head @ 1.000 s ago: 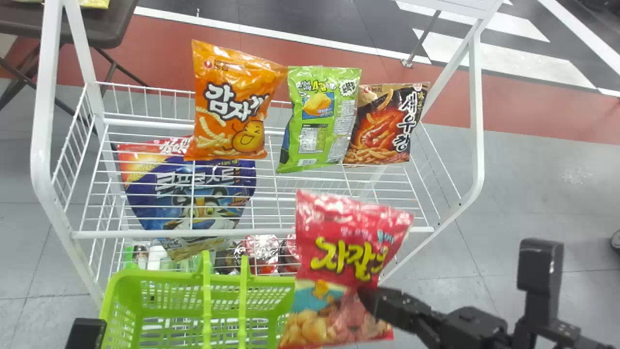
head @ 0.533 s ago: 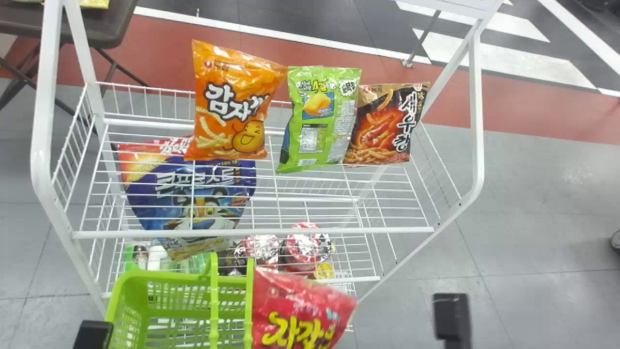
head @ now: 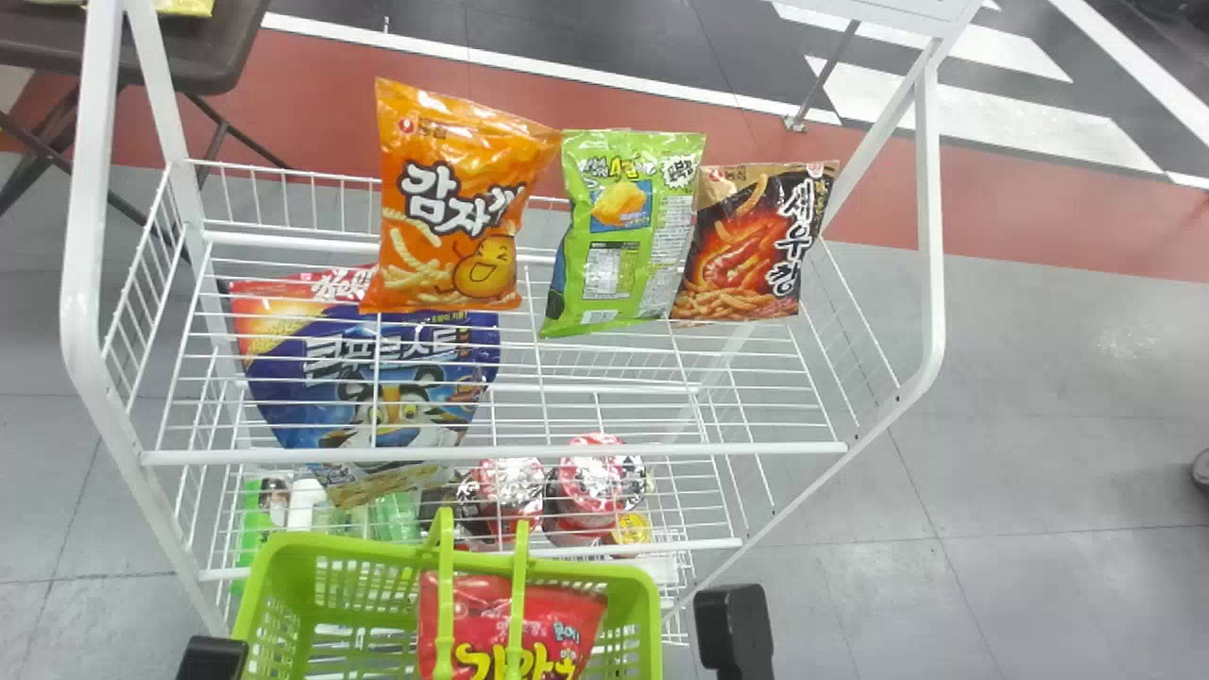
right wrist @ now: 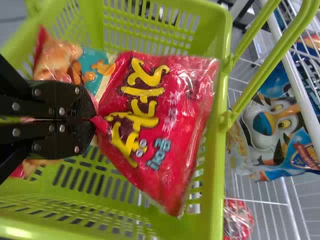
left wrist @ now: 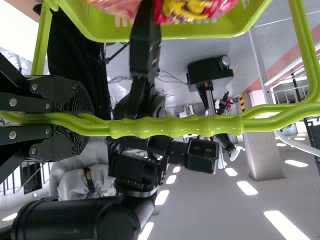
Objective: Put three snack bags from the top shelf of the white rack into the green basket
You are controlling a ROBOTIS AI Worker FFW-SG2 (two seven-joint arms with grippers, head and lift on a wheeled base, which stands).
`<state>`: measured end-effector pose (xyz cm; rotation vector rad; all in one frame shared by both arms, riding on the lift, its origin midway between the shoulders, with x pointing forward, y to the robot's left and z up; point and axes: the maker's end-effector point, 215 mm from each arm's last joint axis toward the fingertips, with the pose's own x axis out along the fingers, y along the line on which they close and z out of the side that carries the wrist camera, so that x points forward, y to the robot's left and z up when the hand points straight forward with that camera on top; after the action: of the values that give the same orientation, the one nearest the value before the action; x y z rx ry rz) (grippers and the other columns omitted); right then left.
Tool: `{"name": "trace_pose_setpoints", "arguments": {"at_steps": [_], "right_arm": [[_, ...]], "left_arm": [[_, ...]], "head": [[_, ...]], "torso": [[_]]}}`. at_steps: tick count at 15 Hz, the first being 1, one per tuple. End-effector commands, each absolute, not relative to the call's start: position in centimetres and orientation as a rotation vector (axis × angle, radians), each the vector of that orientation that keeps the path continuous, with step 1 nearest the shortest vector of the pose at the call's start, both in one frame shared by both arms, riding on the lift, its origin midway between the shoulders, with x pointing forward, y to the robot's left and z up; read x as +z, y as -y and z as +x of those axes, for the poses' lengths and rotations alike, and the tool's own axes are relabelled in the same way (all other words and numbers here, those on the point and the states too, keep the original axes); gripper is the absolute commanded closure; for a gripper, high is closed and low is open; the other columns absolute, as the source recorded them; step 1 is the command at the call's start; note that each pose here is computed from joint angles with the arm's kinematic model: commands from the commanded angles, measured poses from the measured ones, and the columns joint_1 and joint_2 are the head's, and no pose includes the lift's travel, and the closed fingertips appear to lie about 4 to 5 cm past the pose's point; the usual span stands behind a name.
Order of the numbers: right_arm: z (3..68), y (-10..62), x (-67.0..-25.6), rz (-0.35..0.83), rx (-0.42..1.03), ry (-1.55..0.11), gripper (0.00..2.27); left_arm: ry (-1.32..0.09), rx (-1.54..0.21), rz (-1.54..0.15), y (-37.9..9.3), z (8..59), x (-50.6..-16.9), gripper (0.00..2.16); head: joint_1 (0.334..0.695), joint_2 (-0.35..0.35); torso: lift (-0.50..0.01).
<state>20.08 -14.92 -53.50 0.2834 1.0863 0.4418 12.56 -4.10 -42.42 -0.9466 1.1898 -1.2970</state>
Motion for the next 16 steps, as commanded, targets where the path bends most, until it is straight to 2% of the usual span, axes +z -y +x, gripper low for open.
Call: {"name": "trace_pose_setpoints", "arguments": {"at_steps": [1, 3, 7, 12, 14, 16], "right_arm": [[21.5, 15.8, -53.7, 0.216, 0.421, -1.046, 0.00], [22.2, 16.7, -52.9, 0.197, 0.415, -1.027, 0.03], [24.7, 17.2, -49.3, 0.264, 0.450, -0.915, 0.06], [36.5, 19.3, -42.0, 0.198, 0.402, -0.512, 0.06], [41.8, 20.0, -38.2, 0.139, 0.360, -0.302, 0.06], [45.8, 19.7, -36.2, 0.104, 0.350, -0.200, 0.06]], "left_arm": [[-1.187, -1.291, -0.945, 4.0, 12.7, -42.6, 2.12], [-1.184, -1.280, -0.945, 3.7, 12.9, -42.8, 2.12], [-1.180, -1.274, -0.939, 3.5, 13.3, -42.8, 2.12], [-1.184, -1.275, -0.952, 3.1, 13.1, -42.7, 2.12], [-1.183, -1.278, -0.955, 3.1, 13.0, -42.6, 2.12], [-1.186, -1.278, -0.960, 3.1, 12.8, -42.7, 2.12]], "head": [[0.695, -0.350], [0.695, -0.350], [0.695, -0.350], [0.695, -0.350], [0.695, -0.350], [0.695, -0.350]], "torso": [[0.000], [0.000], [0.000], [0.000], [0.000], [0.000]]}}
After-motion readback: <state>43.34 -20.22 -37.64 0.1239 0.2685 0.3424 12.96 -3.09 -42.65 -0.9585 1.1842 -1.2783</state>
